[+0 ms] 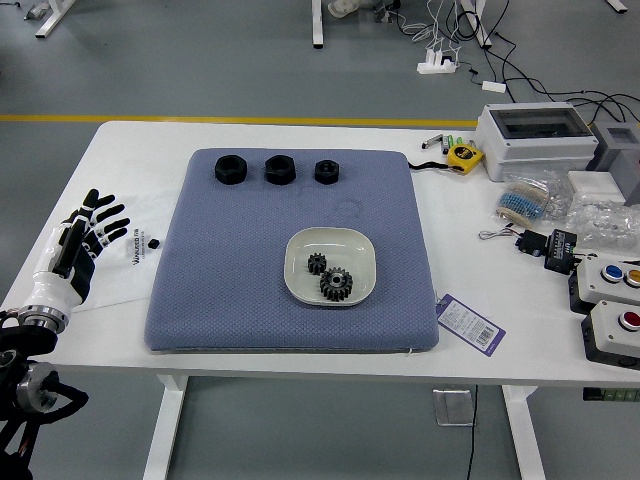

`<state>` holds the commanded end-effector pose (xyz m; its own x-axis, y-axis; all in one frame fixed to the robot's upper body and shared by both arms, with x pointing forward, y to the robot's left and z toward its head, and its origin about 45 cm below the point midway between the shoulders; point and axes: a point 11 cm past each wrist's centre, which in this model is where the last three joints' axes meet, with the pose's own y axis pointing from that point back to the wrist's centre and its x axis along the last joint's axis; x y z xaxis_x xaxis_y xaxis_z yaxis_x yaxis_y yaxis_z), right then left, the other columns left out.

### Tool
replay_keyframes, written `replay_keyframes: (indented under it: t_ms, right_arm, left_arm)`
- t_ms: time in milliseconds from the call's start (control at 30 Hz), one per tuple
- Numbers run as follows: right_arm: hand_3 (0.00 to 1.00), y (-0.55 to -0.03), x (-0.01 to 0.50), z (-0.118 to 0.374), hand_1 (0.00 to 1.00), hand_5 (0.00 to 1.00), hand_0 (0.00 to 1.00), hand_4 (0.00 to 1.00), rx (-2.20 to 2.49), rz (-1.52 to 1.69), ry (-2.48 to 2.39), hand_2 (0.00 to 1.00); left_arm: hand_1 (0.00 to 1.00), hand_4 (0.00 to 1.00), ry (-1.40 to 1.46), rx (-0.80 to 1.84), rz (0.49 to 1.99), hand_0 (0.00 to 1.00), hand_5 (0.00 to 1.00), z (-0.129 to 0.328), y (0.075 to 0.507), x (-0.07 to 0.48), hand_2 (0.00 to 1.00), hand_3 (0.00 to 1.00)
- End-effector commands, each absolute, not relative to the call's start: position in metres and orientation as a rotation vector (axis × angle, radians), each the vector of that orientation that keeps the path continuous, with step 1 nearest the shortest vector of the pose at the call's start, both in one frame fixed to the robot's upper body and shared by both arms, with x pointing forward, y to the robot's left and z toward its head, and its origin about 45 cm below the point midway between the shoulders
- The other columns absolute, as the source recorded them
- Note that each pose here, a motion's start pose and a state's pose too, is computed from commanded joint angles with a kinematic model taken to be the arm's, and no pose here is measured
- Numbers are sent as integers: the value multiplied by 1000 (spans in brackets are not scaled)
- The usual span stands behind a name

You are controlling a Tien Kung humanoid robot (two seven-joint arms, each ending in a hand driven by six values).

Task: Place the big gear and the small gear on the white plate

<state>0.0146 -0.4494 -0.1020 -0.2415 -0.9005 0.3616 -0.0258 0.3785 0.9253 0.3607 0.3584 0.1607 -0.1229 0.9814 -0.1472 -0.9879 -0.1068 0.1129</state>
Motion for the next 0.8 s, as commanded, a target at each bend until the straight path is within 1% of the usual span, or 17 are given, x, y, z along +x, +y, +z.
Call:
replay_keyframes:
  t_ms: [800]
  right_arm:
    - [655, -449, 13, -102, 689, 753, 710, 878, 846, -1048, -1592, 767]
  left_arm:
    - [692, 900, 200, -12, 1679, 749, 755, 157, 356, 360, 750, 721]
